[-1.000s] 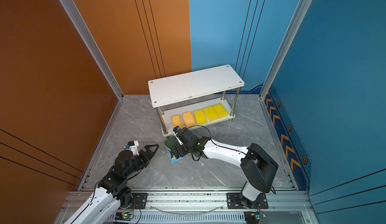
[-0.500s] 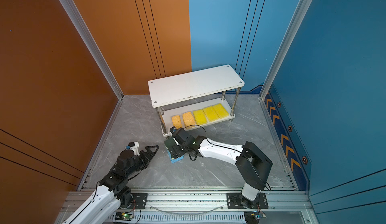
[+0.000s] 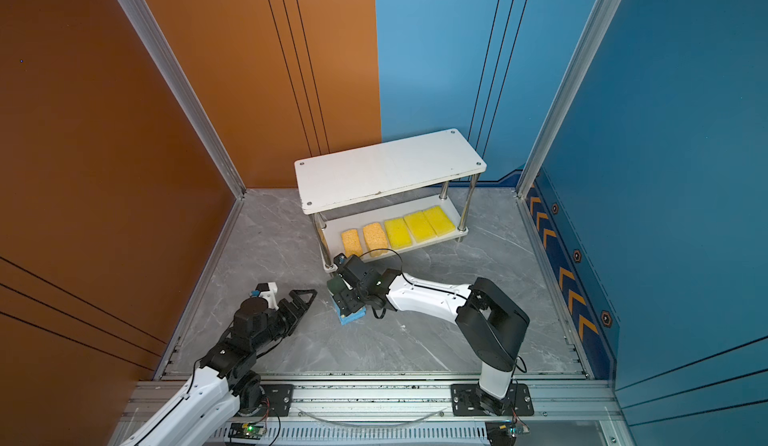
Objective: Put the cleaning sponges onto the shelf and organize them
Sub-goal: 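Close the right gripper on the top green-and-yellow scrub sponge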
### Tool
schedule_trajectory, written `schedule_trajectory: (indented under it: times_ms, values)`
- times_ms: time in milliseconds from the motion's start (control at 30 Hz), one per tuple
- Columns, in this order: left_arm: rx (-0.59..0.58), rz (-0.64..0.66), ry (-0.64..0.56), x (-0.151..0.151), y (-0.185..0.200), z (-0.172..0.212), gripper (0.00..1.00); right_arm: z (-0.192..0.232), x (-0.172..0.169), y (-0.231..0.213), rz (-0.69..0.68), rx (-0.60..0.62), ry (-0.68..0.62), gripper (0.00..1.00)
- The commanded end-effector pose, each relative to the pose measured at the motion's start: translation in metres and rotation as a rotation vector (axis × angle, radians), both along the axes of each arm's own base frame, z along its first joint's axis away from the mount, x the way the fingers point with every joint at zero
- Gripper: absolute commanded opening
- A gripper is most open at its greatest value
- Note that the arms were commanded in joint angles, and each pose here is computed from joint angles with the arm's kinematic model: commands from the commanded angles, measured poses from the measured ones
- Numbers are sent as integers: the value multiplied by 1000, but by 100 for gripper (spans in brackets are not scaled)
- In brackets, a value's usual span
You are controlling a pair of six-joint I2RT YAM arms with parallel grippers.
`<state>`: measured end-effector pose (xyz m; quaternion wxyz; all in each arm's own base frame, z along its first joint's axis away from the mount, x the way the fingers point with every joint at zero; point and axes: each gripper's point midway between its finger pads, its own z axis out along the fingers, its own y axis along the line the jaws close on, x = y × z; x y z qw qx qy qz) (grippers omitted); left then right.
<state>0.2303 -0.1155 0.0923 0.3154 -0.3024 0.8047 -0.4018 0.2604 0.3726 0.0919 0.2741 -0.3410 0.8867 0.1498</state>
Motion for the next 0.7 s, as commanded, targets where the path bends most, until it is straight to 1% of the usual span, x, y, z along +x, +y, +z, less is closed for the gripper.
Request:
schedule_trajectory:
  times_ms: [0,300,667]
  values:
    - [7,-11,2,-1,0,-5,98,0,3,1,7,-34,-15,89]
    - [3,-15,-4,0,-1,-3,98,-2,3,2,11,-37,-9,84]
    - [-5,-14,-14,2,-1,1,98,7,3,0,17,-18,-13,70]
